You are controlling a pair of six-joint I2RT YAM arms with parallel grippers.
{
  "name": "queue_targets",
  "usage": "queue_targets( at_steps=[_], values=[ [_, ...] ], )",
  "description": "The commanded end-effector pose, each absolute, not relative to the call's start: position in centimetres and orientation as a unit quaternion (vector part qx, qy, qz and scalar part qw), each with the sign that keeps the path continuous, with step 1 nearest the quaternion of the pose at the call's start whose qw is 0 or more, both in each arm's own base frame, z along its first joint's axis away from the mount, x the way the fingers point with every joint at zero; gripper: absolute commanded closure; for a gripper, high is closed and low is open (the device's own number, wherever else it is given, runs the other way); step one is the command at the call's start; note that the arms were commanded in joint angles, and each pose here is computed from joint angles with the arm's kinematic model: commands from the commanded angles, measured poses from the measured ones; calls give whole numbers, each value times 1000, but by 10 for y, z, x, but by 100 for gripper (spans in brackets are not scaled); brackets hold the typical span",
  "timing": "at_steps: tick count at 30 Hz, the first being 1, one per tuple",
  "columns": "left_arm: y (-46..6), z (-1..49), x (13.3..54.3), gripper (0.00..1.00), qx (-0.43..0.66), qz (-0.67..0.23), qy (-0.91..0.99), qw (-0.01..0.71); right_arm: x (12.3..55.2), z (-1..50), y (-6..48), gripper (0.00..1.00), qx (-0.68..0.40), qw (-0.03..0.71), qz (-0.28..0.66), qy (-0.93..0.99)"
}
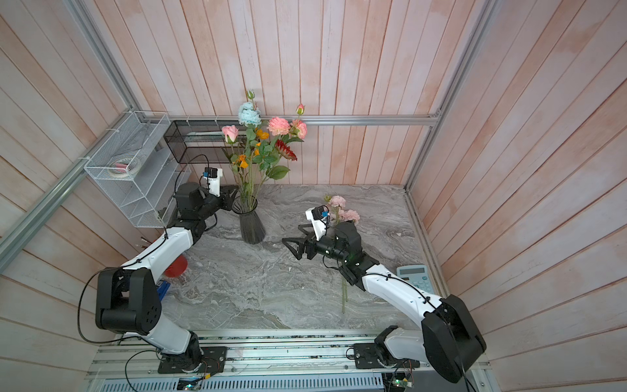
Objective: Pick out pink flowers from the vase
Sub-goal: Pick up the flower from the vase.
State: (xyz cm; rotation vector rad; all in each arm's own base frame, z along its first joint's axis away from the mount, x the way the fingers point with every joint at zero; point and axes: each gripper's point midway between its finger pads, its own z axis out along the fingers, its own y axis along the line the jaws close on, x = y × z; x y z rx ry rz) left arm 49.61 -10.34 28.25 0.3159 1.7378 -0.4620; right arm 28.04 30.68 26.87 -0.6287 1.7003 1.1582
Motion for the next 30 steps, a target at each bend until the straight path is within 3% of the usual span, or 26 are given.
queue_targets(
  at_steps=[1, 20, 30],
  values=[
    [-106, 289, 502, 78, 141, -210, 743, 619, 282, 274, 311, 2, -262, 480, 476, 689],
    [-119, 273, 512, 78, 159, -232, 742, 609, 287, 265, 311, 2, -253, 473, 468, 703],
    [-123, 274, 507, 91, 168, -238, 733, 614, 288, 263, 312, 2, -250, 468, 469, 706]
  ],
)
